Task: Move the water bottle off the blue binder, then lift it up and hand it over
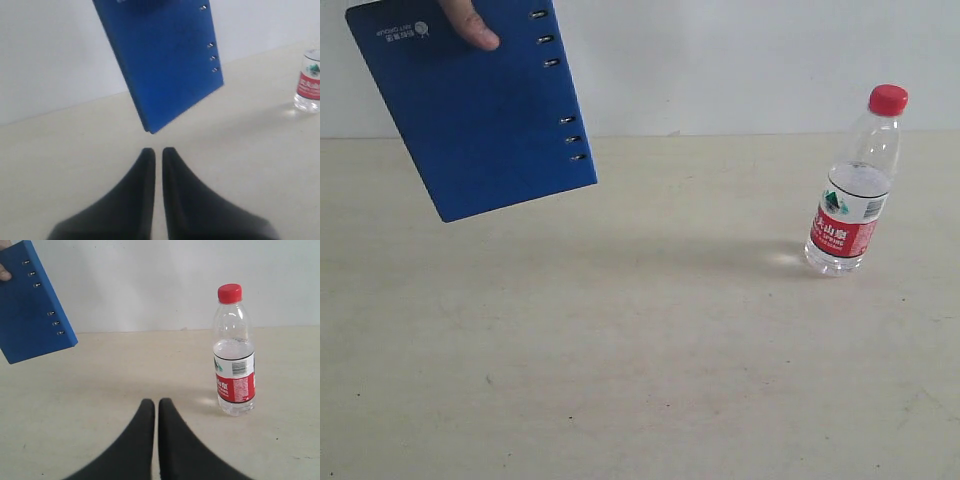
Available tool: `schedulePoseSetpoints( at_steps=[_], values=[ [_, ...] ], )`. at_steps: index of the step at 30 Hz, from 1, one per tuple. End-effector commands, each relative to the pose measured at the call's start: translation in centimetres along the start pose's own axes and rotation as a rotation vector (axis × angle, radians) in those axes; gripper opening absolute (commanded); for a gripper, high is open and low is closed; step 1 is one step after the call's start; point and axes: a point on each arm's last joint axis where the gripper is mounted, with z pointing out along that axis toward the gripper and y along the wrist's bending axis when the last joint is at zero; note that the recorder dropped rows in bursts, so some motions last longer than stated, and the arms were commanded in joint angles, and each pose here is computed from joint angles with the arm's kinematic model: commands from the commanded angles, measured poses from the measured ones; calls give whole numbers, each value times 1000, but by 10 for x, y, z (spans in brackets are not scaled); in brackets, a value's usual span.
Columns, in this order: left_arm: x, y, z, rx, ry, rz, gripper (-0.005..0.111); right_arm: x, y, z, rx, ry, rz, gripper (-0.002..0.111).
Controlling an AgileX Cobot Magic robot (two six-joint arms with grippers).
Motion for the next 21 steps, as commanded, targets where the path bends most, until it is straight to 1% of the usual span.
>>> schedulePoseSetpoints(
  at_steps=[1,3,4,5,6,8,10,13,17,21],
  values=[
    [13,10,-6,-192,-138,-2,4,1,0,0,-3,-5,-3,0],
    [23,17,-10,-327,-199,-2,4,1,0,0,-3,-5,-3,0],
    [28,20,-12,-393,-232,18,4,1,0,0,-1,-6,-3,0],
    [32,21,-14,-433,-254,40,4,1,0,0,-1,-6,-3,0],
    [37,22,-13,-458,-246,59,4,1,0,0,-1,-6,-3,0],
    [49,23,-9,-471,-211,38,4,1,0,0,-1,-6,-3,0],
    [59,21,-4,-432,-162,8,4,1,0,0,1,-7,-7,0],
    [72,13,2,-341,-59,-13,4,1,0,0,1,-7,-6,0],
    [81,5,4,-244,38,-27,4,1,0,0,1,-7,-6,0],
    [82,4,5,-233,49,-29,4,1,0,0,1,-7,-6,0]
  ],
)
